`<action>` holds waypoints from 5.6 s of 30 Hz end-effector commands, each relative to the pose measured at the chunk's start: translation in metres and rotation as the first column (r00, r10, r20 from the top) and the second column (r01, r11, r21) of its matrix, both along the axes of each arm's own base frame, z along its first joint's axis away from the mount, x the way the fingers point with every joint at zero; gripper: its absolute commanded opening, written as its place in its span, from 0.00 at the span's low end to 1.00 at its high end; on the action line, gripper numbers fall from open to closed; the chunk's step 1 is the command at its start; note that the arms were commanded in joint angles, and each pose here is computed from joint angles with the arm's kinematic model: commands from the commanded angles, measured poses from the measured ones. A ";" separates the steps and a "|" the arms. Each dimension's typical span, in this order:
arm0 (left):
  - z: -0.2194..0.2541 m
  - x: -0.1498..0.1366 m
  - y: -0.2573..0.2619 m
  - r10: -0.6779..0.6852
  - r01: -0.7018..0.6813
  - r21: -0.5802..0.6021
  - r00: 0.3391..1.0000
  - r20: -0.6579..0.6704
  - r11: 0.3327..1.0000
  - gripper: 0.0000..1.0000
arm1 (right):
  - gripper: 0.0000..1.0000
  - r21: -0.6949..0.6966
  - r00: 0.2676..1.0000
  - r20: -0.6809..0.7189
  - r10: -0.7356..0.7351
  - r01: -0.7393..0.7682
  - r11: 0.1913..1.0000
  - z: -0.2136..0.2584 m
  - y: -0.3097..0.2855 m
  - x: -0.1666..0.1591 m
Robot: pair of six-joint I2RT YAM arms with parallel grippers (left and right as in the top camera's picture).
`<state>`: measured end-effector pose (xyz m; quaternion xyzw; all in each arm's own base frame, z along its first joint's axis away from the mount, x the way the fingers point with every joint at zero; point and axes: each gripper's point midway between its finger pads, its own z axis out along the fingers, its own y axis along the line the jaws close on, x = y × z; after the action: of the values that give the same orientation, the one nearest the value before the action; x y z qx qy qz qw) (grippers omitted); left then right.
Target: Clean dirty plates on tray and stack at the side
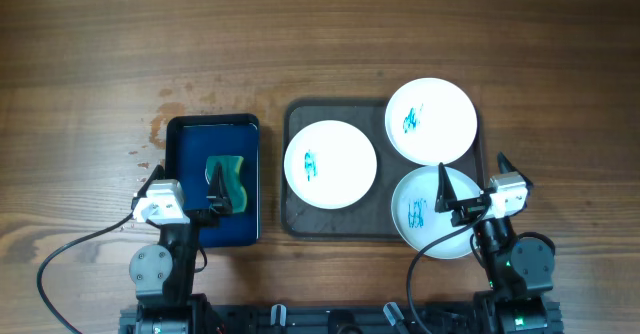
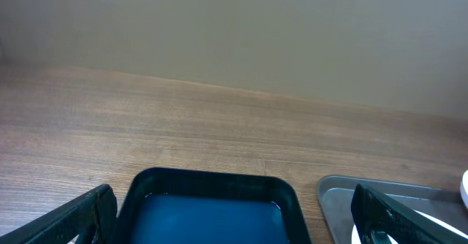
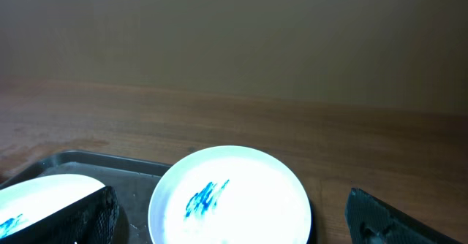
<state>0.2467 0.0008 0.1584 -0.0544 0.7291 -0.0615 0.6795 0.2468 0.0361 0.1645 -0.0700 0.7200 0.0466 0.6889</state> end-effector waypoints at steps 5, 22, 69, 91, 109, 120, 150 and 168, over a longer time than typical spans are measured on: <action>-0.001 0.000 -0.005 -0.028 0.028 -0.016 1.000 -0.003 0.999 1.00 | 1.00 -0.019 1.000 0.000 -0.006 0.006 1.000 -0.001 -0.001 0.000; -0.001 0.000 -0.005 -0.028 0.028 -0.016 1.000 -0.003 0.999 1.00 | 0.99 -0.019 1.000 0.000 -0.006 0.006 1.000 -0.001 -0.001 0.000; 0.008 0.022 -0.054 -0.341 0.077 -0.339 0.389 -0.856 0.938 1.00 | 1.00 -0.019 1.000 0.000 -0.006 0.006 1.000 -0.001 -0.001 0.000; -0.030 0.021 -0.001 -0.027 -0.317 -0.083 0.176 -0.984 0.945 0.86 | 1.00 -0.019 1.000 0.000 -0.006 0.006 1.000 -0.001 -0.001 0.000; -0.039 0.031 -0.012 -0.092 -0.311 -0.141 0.167 -0.982 0.940 1.00 | 1.00 0.591 0.755 -0.084 0.650 -0.487 0.642 0.008 0.104 -0.058; -0.038 0.038 -0.013 -0.098 -0.306 -0.156 0.197 -0.976 0.939 1.00 | 1.00 0.581 0.482 -0.537 0.692 -0.384 0.718 0.024 0.125 0.035; -0.090 0.039 -0.066 -0.183 0.178 -0.152 0.177 -0.967 0.972 0.70 | 1.00 0.309 0.262 -0.901 0.346 -0.175 0.935 -0.007 0.108 0.052; -0.156 0.020 -0.025 0.026 -0.002 0.026 0.065 -0.998 1.000 0.41 | 1.00 0.298 0.214 -0.914 0.345 -0.226 0.927 -0.010 0.114 0.037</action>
<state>0.2673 -0.0364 0.0089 -0.0591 0.9982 -0.0060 0.0024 0.2837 0.1448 0.1447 -0.1085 0.9634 0.2289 0.0880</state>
